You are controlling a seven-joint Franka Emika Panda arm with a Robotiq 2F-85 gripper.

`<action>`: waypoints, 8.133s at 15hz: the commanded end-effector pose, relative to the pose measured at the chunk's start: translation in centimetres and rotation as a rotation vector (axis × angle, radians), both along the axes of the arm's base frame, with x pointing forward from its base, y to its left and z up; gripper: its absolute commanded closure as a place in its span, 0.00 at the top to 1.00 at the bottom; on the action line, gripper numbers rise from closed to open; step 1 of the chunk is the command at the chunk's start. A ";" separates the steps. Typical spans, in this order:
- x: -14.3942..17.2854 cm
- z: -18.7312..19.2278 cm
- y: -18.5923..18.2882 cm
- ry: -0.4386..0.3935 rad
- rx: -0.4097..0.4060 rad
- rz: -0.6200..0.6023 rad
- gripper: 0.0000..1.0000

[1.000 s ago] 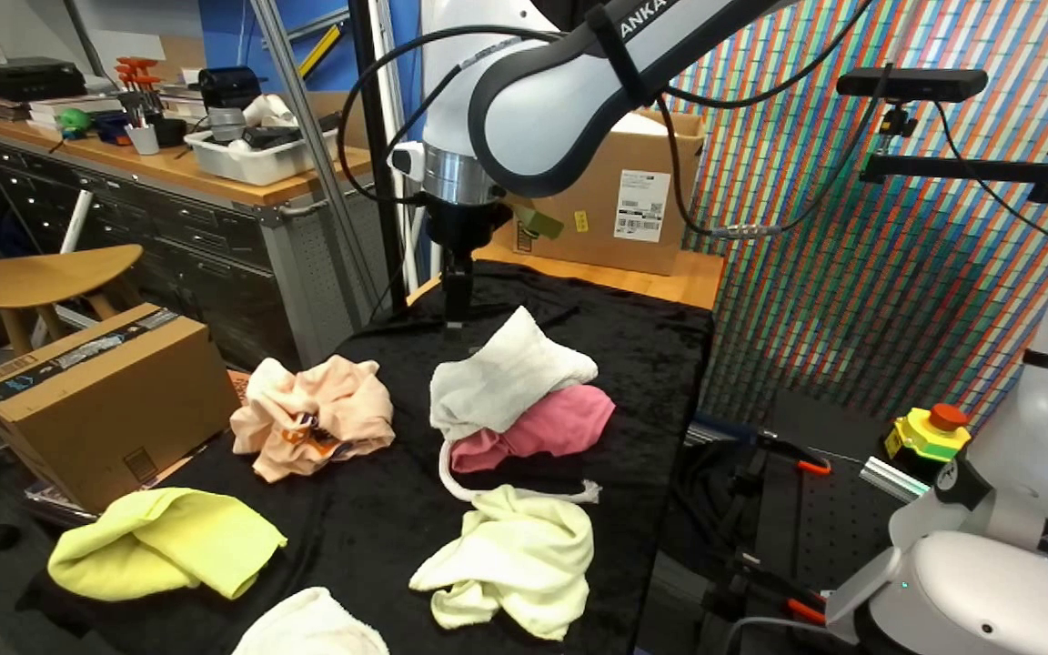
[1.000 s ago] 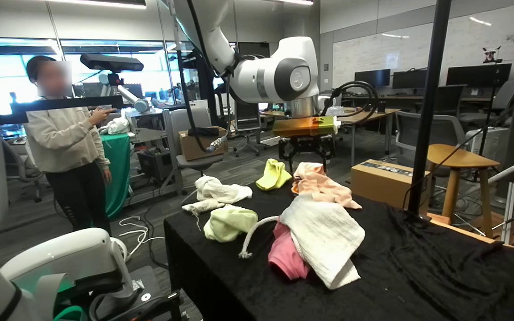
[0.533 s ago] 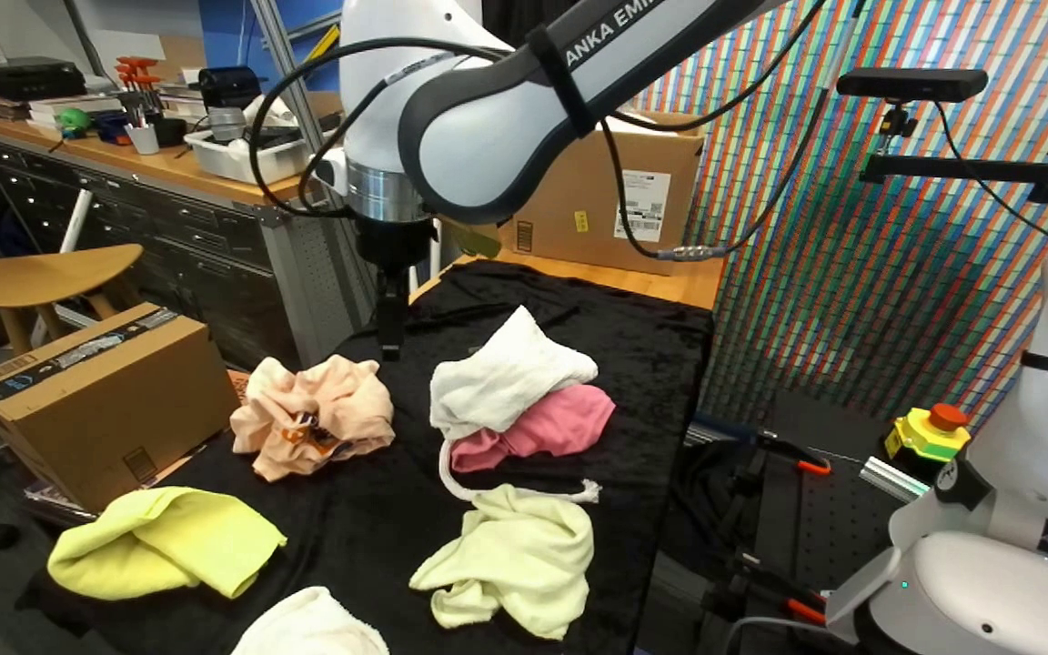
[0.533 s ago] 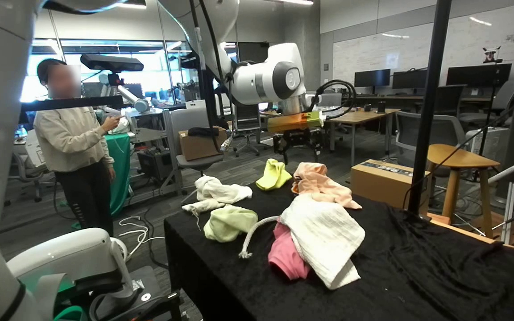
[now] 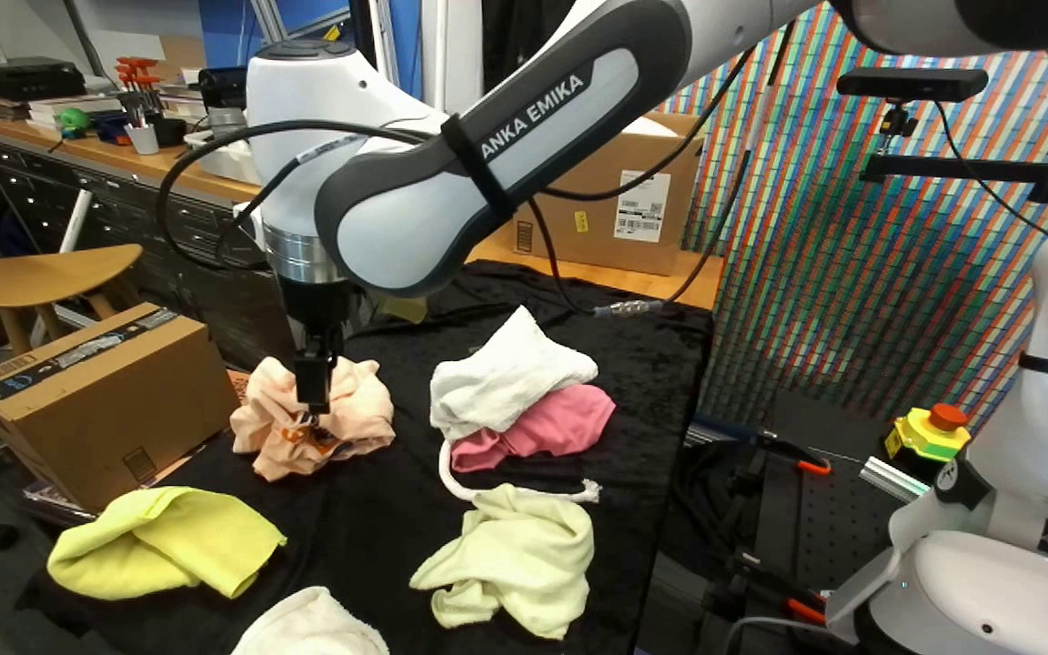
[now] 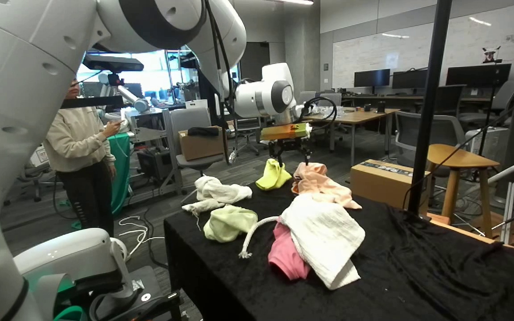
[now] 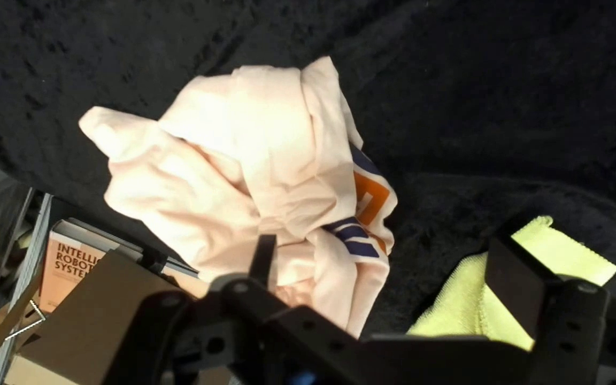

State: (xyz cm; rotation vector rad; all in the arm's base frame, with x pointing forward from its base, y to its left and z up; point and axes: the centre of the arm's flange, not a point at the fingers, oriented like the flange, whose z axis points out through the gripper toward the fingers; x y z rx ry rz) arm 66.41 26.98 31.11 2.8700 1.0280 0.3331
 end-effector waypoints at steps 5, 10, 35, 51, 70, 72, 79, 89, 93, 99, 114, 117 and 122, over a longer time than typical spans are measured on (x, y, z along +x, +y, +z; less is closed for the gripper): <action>4.0 -3.0 1.0 -0.056 0.091 -0.151 1.00; 4.5 -5.7 1.9 -0.062 0.145 -0.209 1.00; 7.0 -9.9 -0.7 -0.067 0.094 -0.376 0.27; 2.0 -0.4 -7.2 -0.013 0.161 -0.248 0.05; -14.1 7.9 -21.7 -0.033 0.237 -0.287 0.05; -13.8 6.3 -21.5 0.025 0.229 -0.259 0.05; -12.0 -1.7 -19.1 0.254 0.135 -0.230 0.05; -11.5 -2.6 -18.9 0.334 0.082 -0.244 0.63; -11.5 -0.4 -18.7 0.370 0.070 -0.236 0.94; -10.9 3.7 -17.8 0.346 0.039 -0.237 1.00; -1.9 6.1 -1.1 0.134 -0.062 0.005 1.00; -0.1 3.2 2.0 0.126 -0.072 0.029 1.00; 2.0 -1.5 5.0 0.109 -0.074 0.051 1.00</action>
